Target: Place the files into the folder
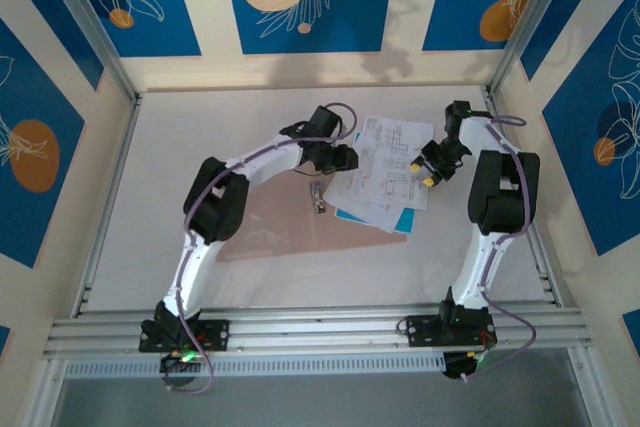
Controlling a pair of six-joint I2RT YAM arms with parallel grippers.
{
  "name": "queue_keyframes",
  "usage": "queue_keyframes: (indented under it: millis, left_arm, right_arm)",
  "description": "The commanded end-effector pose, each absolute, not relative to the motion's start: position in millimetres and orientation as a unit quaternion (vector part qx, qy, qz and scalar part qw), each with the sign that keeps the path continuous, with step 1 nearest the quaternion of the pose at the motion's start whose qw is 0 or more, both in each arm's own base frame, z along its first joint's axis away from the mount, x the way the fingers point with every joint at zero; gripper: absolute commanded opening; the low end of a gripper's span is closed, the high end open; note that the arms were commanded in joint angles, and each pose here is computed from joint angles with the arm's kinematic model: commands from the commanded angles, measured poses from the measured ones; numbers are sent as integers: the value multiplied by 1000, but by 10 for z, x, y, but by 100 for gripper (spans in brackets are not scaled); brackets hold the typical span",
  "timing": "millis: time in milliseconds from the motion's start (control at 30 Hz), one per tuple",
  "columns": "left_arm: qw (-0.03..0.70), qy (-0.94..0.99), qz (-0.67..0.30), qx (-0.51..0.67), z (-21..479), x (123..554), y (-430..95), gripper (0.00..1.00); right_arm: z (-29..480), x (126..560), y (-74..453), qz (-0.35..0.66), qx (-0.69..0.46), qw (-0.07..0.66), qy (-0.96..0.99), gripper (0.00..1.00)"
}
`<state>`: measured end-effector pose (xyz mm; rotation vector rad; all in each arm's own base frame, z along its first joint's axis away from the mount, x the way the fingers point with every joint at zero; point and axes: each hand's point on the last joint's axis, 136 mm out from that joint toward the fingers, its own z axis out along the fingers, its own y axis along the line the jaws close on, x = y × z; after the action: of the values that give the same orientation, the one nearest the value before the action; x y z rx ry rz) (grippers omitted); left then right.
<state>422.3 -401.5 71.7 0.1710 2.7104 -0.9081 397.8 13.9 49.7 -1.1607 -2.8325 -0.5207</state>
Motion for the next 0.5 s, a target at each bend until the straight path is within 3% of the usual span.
queue_keyframes:
  millis: [0, 467]
  left_arm:
    - [152, 924, -337, 95, 760, 4276, -4230, 40]
    - [119, 937, -309, 116, 344, 4100, -4334, 40]
  right_arm:
    - [458, 3950, 16, -159, -384, 42, -909, 40]
    - [168, 3911, 36, -155, -378, 98, -907, 40]
